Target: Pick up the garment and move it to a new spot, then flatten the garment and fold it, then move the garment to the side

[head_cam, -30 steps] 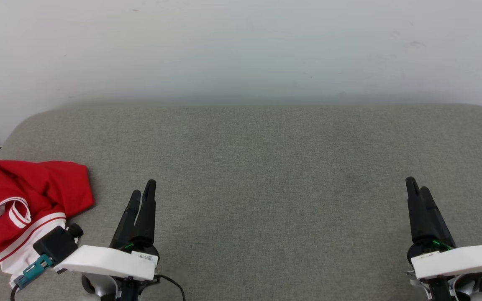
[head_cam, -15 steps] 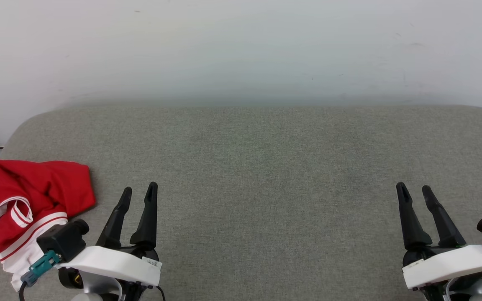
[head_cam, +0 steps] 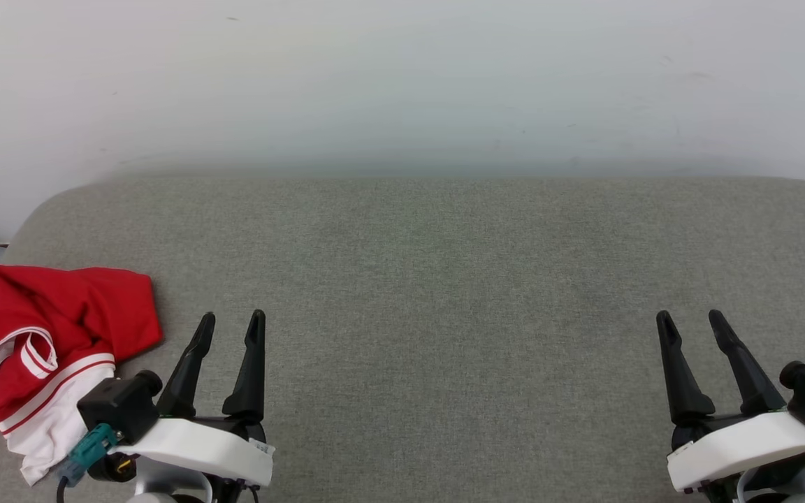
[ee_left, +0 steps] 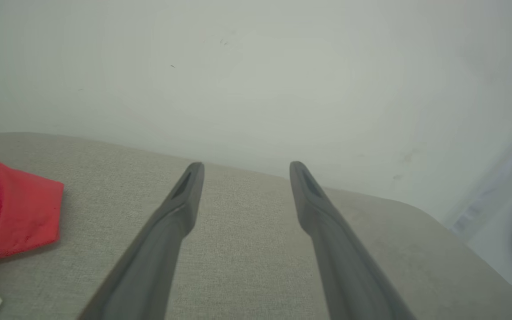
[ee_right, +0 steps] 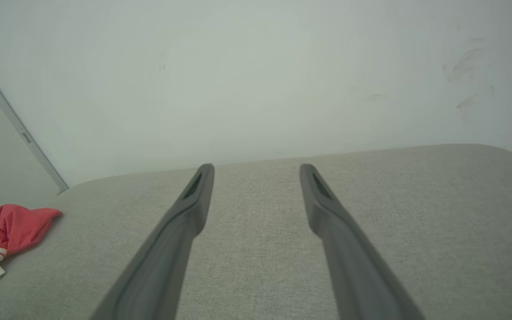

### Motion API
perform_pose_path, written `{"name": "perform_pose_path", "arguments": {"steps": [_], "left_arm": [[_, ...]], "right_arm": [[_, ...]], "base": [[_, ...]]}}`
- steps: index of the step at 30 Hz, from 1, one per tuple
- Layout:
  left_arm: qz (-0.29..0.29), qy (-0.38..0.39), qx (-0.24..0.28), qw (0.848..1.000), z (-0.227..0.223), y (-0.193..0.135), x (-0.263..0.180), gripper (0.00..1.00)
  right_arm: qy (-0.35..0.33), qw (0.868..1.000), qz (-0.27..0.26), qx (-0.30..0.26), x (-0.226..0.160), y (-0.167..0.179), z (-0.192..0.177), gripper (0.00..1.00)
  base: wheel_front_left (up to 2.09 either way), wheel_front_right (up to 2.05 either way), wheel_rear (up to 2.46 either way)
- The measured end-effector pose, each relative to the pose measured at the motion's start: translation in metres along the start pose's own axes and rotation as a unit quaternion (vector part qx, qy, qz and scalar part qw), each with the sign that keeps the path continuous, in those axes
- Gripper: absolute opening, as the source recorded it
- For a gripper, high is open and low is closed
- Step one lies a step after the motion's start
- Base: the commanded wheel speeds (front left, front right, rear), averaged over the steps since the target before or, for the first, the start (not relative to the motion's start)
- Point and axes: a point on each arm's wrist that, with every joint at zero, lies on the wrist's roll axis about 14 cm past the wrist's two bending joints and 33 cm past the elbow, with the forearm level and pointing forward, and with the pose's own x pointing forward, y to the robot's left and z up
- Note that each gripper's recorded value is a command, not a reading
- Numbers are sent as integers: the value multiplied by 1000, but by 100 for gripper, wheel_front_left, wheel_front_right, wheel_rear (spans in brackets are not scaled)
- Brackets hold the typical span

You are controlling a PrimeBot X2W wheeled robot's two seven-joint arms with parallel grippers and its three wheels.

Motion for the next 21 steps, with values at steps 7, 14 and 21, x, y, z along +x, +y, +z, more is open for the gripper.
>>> {"name": "perform_pose_path", "arguments": {"steps": [7, 14, 21], "left_arm": [[0, 5, 31, 1000, -5, 1, -3, 100], [-1, 9, 57, 998, -10, 1, -4, 100], [-7, 14, 74, 997, -15, -1, -5, 100]], "right_arm": [[6, 999, -2, -38, -1, -1, 0, 100], [21, 998, -14, -65, -5, -8, -4, 100], [27, 996, -22, -85, -9, -12, -5, 100]], "base": [[0, 0, 0], [0, 0, 0], [0, 0, 0]]}}
